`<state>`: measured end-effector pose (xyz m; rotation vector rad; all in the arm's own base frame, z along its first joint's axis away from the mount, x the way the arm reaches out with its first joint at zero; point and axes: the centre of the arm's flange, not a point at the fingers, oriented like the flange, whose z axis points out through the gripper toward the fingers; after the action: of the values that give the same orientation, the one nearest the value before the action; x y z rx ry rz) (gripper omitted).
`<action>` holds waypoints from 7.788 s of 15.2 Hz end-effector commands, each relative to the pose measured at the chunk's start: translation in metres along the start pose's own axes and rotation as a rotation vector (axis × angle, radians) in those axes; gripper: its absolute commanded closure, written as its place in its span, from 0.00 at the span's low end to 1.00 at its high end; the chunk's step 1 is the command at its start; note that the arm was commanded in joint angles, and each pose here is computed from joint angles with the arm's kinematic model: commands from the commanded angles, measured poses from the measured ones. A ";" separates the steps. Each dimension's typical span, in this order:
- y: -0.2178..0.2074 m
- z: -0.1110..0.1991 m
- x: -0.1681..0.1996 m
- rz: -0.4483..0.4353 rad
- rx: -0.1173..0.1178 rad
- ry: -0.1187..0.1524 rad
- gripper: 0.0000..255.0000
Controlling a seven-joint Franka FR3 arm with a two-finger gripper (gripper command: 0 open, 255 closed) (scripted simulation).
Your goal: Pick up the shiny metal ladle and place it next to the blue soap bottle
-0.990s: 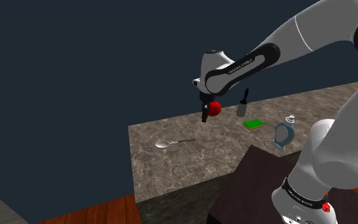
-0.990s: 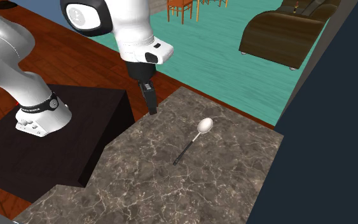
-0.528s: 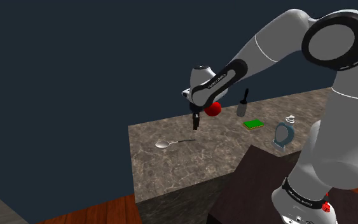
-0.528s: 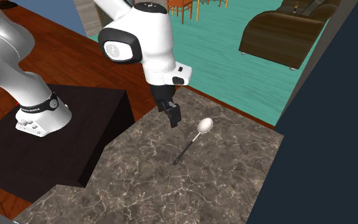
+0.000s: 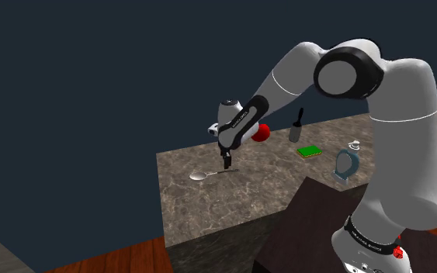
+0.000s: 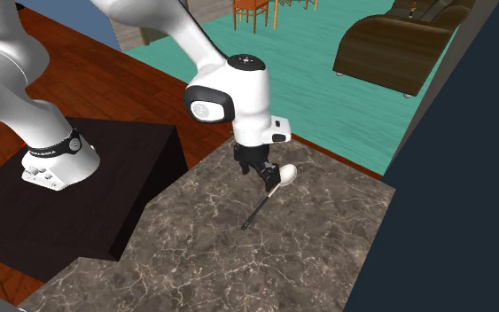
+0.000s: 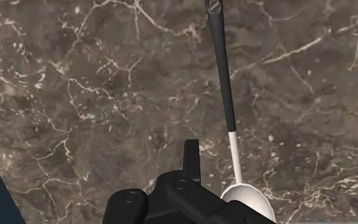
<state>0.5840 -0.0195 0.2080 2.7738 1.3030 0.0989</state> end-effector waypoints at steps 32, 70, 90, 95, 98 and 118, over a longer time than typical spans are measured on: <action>0.009 0.086 0.041 -0.137 -0.007 0.013 1.00; 0.029 -0.113 0.046 -0.137 -0.007 0.013 1.00; 0.038 -0.216 0.049 -0.137 -0.007 0.013 1.00; 0.044 -0.218 -0.017 -0.137 -0.007 0.013 1.00; 0.048 -0.218 -0.057 -0.137 -0.007 0.013 1.00; 0.072 -0.223 -0.319 -0.137 -0.007 0.013 1.00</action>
<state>0.4217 -0.2913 0.4293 2.6742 1.4857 0.1136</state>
